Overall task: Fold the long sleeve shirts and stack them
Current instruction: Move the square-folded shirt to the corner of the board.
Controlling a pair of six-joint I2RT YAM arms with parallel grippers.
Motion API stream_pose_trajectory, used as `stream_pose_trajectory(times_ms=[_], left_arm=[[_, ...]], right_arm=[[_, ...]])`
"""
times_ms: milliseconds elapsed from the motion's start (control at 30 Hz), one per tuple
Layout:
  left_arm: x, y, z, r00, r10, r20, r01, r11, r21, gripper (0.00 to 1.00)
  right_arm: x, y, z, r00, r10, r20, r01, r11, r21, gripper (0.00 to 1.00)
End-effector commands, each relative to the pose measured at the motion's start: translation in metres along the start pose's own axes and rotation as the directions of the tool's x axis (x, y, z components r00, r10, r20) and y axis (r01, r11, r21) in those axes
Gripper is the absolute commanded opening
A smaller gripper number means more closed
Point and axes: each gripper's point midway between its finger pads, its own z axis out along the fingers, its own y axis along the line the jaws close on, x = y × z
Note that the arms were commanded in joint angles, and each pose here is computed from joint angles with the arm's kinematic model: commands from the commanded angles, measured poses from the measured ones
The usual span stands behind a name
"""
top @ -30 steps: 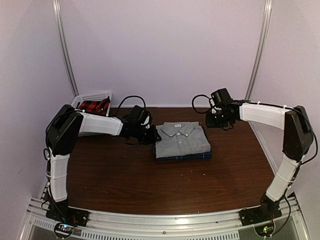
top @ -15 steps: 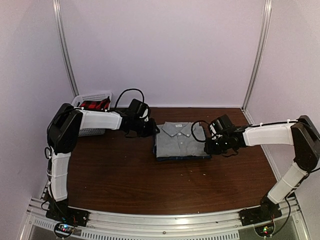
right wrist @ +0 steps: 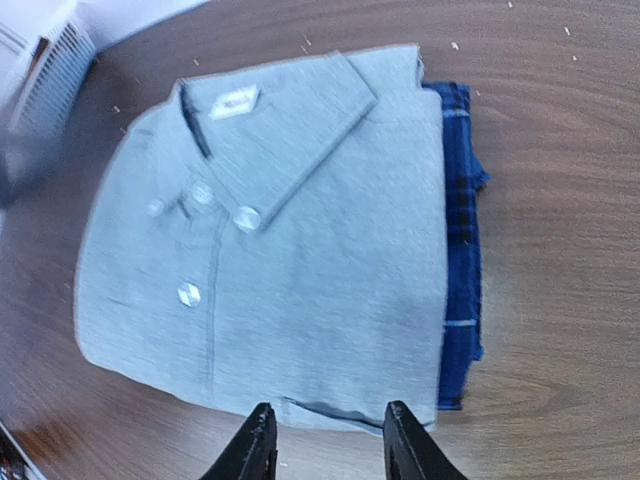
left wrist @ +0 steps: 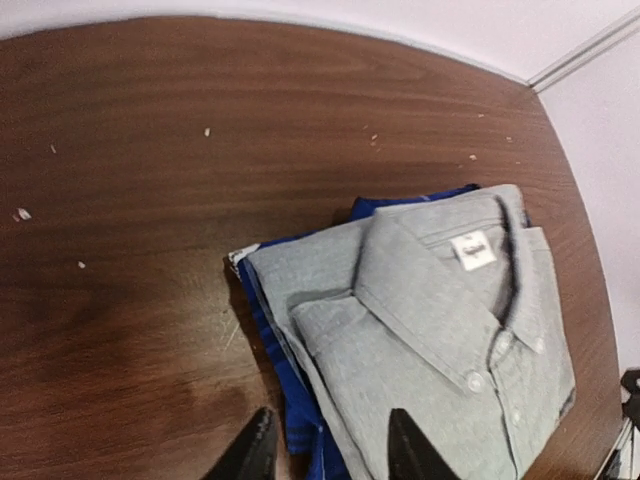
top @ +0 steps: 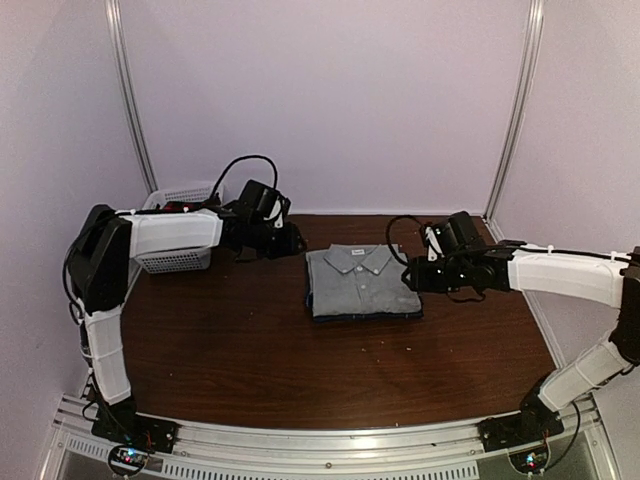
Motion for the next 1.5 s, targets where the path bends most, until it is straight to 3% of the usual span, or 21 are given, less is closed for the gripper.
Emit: stream_pose_trajectory(times_ms=[0, 100, 167, 200, 300, 533, 833, 1167, 1467], left_arm=[[-0.049, -0.026, -0.093, 0.971, 0.120, 0.204, -0.125, 0.992, 0.012, 0.48], [-0.047, -0.025, -0.134, 0.954, 0.150, 0.261, -0.153, 0.988, -0.007, 0.70], [-0.043, -0.021, -0.159, 0.941, 0.162, 0.297, -0.163, 0.986, -0.022, 0.83], [-0.041, -0.017, -0.173, 0.933, 0.164, 0.319, -0.160, 0.986, -0.040, 0.87], [-0.033, -0.011, -0.205, 0.916, 0.170, 0.363, -0.161, 0.985, -0.055, 0.97], [-0.001, 0.010, -0.246, 0.913, 0.152, 0.380, -0.131, 0.988, -0.081, 0.98], [0.035, 0.037, -0.266, 0.922, 0.114, 0.371, -0.079, 0.991, -0.108, 0.98], [0.044, 0.044, -0.263, 0.930, 0.089, 0.357, -0.052, 0.992, -0.112, 0.98], [0.047, 0.045, -0.257, 0.937, 0.069, 0.342, -0.035, 0.994, -0.107, 0.98]], right_arm=[[-0.032, 0.036, -0.020, 0.995, -0.037, 0.095, 0.042, 0.998, -0.046, 0.50], [-0.044, 0.070, -0.016, 0.991, -0.082, 0.110, 0.092, 0.992, -0.090, 0.62], [-0.049, 0.096, -0.010, 0.988, -0.115, 0.107, 0.127, 0.985, -0.120, 0.76], [-0.051, 0.110, -0.006, 0.986, -0.132, 0.104, 0.145, 0.980, -0.139, 0.81], [-0.052, 0.154, 0.009, 0.980, -0.176, 0.094, 0.192, 0.959, -0.208, 0.86], [-0.049, 0.229, 0.066, 0.974, -0.222, 0.045, 0.224, 0.916, -0.334, 0.92], [-0.041, 0.270, 0.143, 0.975, -0.222, -0.008, 0.199, 0.889, -0.412, 0.94], [-0.017, 0.250, 0.197, 0.983, -0.161, -0.086, 0.115, 0.911, -0.397, 0.97], [-0.002, 0.186, 0.221, 0.985, -0.075, -0.154, 0.042, 0.978, -0.205, 0.98]])
